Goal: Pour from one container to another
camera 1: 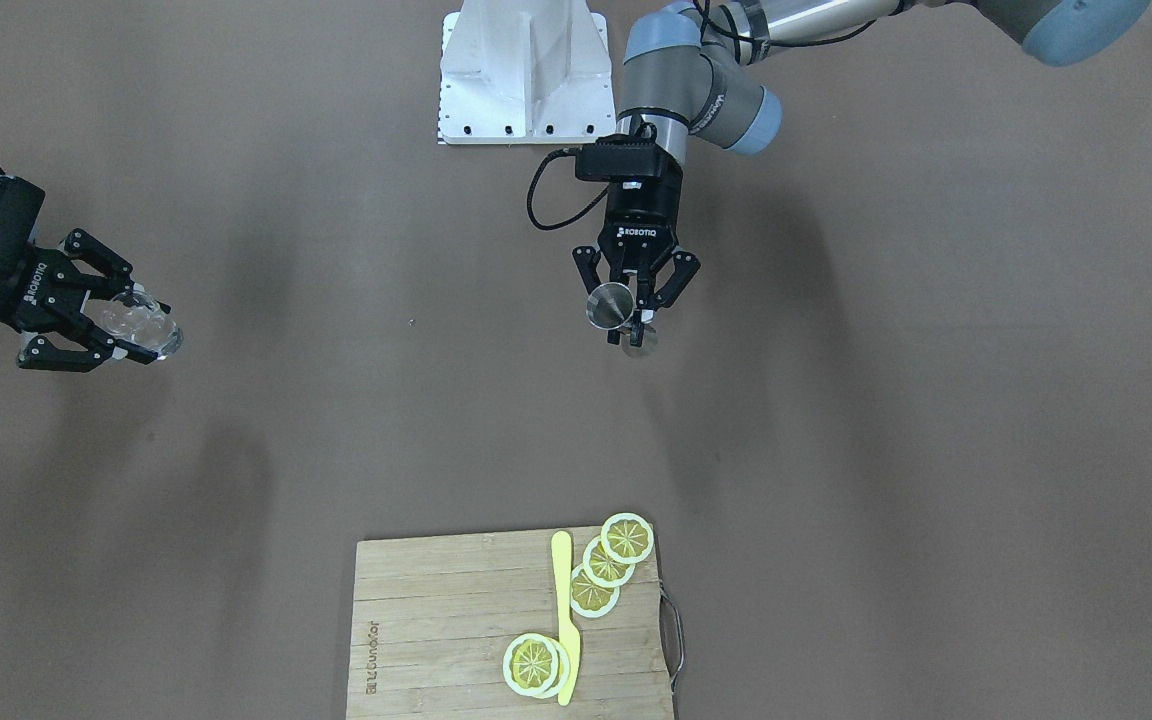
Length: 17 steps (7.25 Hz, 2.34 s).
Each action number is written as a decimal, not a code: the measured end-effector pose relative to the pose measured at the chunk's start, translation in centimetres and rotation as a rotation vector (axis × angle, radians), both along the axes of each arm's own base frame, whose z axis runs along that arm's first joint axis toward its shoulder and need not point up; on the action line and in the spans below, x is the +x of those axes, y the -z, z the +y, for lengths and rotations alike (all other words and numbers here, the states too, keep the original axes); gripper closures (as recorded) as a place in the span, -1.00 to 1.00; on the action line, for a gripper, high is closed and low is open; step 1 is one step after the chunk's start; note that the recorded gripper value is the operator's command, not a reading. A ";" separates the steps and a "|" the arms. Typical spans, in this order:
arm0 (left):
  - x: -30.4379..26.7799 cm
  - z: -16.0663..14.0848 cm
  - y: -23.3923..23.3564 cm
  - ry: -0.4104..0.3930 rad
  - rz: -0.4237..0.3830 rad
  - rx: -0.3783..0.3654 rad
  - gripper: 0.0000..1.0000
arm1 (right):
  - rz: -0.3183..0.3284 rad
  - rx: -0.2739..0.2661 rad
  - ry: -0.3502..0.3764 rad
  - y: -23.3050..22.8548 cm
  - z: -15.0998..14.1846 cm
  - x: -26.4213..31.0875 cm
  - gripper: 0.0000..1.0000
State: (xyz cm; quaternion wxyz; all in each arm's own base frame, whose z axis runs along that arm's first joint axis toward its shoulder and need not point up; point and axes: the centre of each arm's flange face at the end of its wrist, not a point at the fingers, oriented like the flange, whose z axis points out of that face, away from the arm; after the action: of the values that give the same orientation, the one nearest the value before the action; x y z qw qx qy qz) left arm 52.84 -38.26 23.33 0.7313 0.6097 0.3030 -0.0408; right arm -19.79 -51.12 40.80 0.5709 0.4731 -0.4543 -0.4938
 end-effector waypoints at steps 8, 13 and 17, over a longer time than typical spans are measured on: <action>2.0 5.9 2.6 -0.106 -0.034 0.082 1.00 | 0.036 -0.104 -0.074 7.0 3.1 2.3 1.00; 5.6 5.2 8.3 -0.226 -0.030 0.126 1.00 | 0.094 -0.150 -0.081 12.3 4.2 -0.5 1.00; 7.8 5.1 10.3 -0.277 -0.021 0.131 1.00 | 0.147 -0.164 -0.066 16.1 5.2 -4.1 1.00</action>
State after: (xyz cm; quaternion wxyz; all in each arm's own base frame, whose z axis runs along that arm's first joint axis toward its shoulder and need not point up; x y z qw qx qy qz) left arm 60.60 -33.16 13.02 0.6917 0.6088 0.3786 0.0867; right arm -23.89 -45.90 24.74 0.6554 0.4019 -0.4345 -0.4692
